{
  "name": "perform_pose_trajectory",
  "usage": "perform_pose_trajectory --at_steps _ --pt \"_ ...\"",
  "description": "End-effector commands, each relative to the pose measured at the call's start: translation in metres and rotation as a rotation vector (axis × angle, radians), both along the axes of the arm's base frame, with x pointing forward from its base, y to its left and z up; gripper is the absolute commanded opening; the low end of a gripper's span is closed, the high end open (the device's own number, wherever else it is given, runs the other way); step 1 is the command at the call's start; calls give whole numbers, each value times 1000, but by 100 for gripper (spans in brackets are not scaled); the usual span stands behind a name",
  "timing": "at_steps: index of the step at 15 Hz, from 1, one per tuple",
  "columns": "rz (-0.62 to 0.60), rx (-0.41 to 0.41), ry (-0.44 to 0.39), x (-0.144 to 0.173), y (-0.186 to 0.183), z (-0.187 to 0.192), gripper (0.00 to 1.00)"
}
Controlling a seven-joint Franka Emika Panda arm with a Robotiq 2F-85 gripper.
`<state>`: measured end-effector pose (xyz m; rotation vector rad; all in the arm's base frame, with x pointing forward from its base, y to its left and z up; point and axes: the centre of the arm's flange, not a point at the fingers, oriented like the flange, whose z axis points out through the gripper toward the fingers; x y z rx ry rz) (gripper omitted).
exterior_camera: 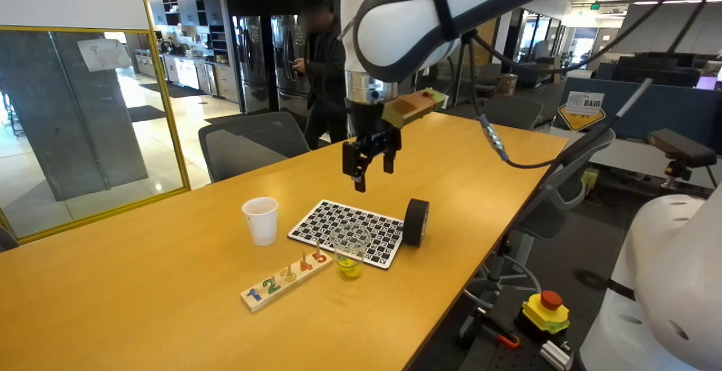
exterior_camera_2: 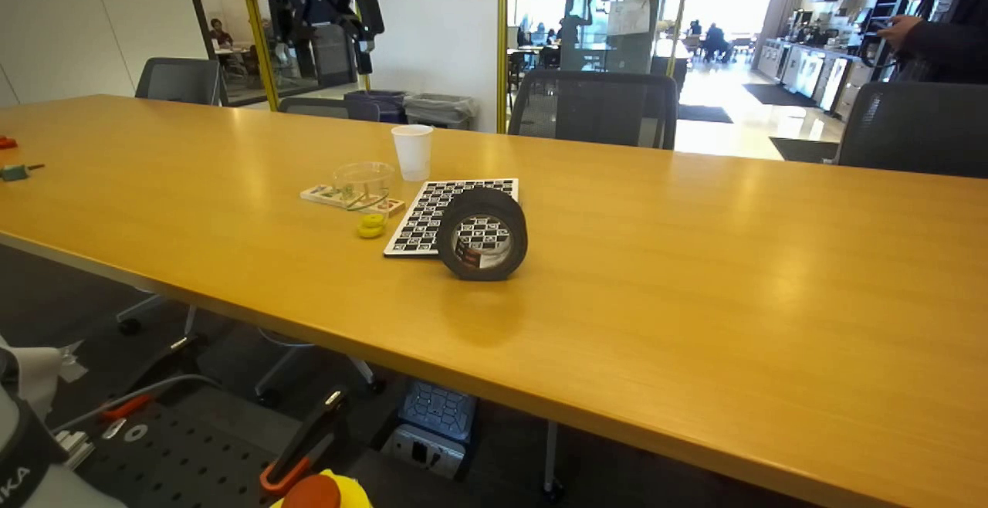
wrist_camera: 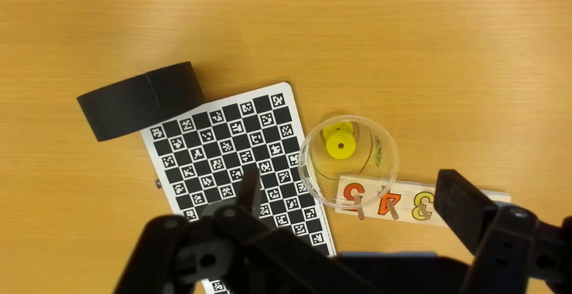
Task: Put the orange circles inside the white cup and the yellow circles in the transparent cup.
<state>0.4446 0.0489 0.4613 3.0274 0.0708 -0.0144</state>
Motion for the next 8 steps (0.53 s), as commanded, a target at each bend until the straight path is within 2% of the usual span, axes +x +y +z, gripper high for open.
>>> perform_pose_trajectory --at_steps 1,4,8 --pt "-56 71 -91 -64 -25 14 100" --pt "-89 137 -80 -79 -42 19 100" --pt "-149 157 -62 -86 -65 17 100"
